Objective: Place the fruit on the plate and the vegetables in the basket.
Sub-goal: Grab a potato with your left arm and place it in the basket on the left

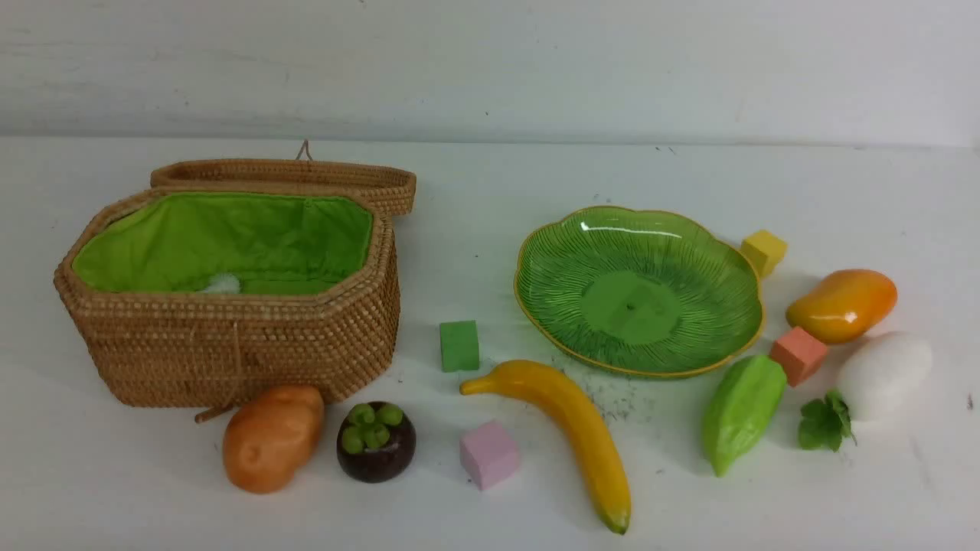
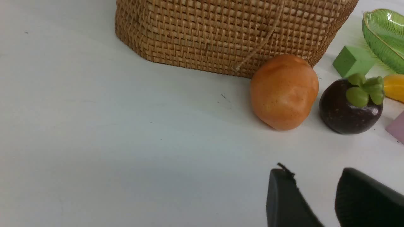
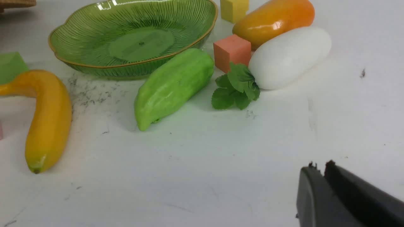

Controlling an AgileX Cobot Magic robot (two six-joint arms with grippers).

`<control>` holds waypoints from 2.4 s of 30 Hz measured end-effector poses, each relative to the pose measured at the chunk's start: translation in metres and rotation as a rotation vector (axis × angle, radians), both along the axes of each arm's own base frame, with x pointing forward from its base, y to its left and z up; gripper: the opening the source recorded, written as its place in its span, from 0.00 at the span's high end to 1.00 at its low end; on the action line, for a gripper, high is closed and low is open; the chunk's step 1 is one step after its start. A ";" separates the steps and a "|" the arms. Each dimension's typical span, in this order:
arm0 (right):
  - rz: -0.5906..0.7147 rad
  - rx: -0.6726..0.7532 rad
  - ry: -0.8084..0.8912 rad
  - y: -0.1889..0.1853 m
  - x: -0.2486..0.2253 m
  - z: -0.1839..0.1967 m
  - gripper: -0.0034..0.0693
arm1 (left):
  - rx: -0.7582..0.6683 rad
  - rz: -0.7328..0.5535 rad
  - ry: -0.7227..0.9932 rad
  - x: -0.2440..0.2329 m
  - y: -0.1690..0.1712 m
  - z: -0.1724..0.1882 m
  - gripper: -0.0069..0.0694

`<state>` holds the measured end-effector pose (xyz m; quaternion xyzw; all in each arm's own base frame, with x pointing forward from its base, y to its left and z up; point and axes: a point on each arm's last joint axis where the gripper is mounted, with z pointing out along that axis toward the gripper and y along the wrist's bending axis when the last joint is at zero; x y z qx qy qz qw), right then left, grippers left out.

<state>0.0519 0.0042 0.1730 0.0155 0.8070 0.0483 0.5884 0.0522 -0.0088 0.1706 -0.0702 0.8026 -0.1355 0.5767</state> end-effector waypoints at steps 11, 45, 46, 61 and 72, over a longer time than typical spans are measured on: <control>0.000 0.000 0.000 0.000 0.000 0.000 0.88 | 0.000 0.000 0.000 0.000 0.000 0.000 0.60; -0.003 0.048 -0.013 0.001 0.000 0.001 0.87 | -0.205 -0.238 0.137 0.020 -0.029 0.140 0.93; -0.005 0.086 -0.016 0.002 0.001 0.001 0.87 | -0.189 -0.247 0.158 0.023 -0.030 0.142 0.93; -0.083 0.679 -0.235 0.003 0.005 0.024 0.84 | -0.086 -0.308 0.285 0.046 -0.034 0.146 0.93; 0.353 0.266 0.064 0.035 -0.046 0.149 0.83 | -0.029 -0.316 0.320 0.051 -0.033 0.148 0.93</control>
